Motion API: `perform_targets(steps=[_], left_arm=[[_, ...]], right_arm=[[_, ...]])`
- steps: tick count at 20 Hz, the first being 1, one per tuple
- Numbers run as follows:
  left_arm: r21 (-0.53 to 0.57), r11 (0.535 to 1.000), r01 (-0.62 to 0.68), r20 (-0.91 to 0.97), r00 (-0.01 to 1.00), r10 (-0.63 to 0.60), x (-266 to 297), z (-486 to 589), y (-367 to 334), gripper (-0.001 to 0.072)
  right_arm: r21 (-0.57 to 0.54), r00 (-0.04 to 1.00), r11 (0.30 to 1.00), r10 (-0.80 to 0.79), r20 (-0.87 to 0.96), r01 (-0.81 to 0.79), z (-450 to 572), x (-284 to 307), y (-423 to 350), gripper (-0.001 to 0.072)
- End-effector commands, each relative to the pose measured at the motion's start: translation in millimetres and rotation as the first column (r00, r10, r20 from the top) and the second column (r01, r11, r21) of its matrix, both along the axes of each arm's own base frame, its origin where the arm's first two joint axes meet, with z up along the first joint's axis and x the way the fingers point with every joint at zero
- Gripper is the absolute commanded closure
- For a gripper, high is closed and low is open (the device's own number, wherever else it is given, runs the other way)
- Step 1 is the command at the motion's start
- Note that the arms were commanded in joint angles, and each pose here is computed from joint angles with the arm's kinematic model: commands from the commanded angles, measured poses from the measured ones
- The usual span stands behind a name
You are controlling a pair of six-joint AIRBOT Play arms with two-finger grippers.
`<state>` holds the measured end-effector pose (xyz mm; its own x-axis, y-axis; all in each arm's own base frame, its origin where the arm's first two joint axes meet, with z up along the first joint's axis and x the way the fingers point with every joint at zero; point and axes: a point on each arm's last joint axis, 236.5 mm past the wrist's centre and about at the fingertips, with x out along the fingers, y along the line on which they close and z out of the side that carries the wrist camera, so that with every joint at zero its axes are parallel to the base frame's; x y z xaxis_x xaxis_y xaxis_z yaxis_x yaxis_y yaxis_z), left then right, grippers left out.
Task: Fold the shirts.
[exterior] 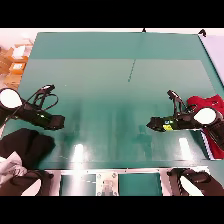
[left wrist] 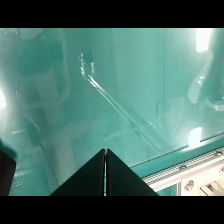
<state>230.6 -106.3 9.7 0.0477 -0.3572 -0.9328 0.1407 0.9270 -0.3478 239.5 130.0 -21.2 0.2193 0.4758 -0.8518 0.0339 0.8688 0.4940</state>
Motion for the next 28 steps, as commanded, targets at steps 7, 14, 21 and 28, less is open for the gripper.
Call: perform_targets(steps=[7,14,21,28], left_arm=[[0.553,0.825,-0.115,0.047,0.993,0.107,5.0,-9.1,138.6,-0.0013],[0.673,0.734,-0.089,-0.125,0.965,0.232,-17.2,-49.4,216.5,-0.0013],[0.561,0.818,0.130,-0.384,0.916,0.118,-56.4,-92.2,207.3,0.0686],[0.206,0.965,-0.162,0.153,0.979,0.132,113.6,70.9,102.8,0.0688]], right_arm=[[0.001,1.000,1.000,0.000,0.000,0.000,0.1,-0.2,0.3,0.0698],[-0.002,1.000,1.000,0.006,0.004,-0.006,0.0,-0.1,0.0,0.0698],[-0.002,1.000,1.000,0.006,0.004,-0.006,0.1,-0.1,0.1,0.0699],[0.000,1.000,1.000,0.000,0.013,0.000,0.7,2.3,0.1,0.0698]])
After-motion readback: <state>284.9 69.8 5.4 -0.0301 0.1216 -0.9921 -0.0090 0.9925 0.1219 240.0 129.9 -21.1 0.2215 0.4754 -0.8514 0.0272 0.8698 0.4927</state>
